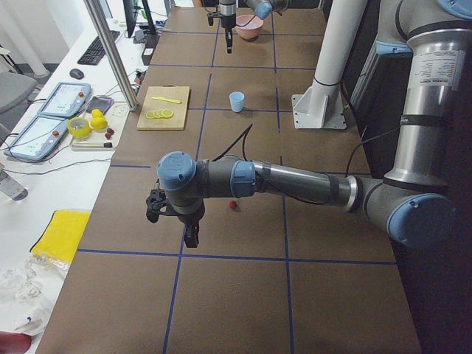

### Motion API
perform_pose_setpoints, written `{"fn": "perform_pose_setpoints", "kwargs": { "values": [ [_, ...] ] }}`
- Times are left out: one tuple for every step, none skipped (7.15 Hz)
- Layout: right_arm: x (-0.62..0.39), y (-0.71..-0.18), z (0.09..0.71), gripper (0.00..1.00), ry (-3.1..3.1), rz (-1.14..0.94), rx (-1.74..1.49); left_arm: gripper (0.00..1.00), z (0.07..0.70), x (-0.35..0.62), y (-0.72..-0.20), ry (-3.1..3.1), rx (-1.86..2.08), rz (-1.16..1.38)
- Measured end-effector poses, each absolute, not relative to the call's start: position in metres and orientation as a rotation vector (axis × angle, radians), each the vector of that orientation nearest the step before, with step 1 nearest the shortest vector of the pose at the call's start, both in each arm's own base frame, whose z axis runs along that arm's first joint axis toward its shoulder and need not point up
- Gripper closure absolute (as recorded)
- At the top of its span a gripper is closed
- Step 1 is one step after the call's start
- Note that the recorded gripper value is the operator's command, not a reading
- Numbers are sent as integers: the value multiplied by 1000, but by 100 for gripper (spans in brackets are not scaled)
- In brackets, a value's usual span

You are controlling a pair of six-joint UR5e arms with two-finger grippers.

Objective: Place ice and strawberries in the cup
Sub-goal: 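Carry the second ice cube over the light-blue cup with the right gripper, then open the right gripper to drop the ice cube into the cup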

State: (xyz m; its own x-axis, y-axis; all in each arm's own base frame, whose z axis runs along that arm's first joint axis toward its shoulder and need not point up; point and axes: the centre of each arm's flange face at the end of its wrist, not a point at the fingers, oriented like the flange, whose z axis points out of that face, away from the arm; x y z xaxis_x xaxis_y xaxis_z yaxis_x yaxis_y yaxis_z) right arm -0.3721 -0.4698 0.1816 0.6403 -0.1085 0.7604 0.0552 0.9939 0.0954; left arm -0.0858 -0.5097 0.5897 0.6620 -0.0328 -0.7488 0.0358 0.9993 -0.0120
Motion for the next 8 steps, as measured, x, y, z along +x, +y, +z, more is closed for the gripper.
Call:
{"fn": "perform_pose_setpoints", "kwargs": {
  "values": [
    [-403,-461,169,100,-862,-59,64,0,591,-86,-510,847,2,-38],
    [-433,-453,158,100,-852,-38,56,0,592,-86,-510,847,1,-38],
    [-460,-448,153,100,-842,-32,47,0,592,-86,-510,847,1,-38],
    [-487,-445,152,100,-841,-31,43,0,593,-86,-510,847,-1,-38],
    [-510,-443,149,100,-847,-25,39,0,594,-85,-510,847,-2,-37],
    [-525,-440,145,100,-850,-22,36,0,595,-85,-509,847,-3,-36],
    [-535,-436,143,100,-849,-24,36,0,595,-85,-509,847,-4,-36],
    [-542,-431,142,99,-845,-26,37,0,595,-85,-509,847,-4,-36]
  ]
}}
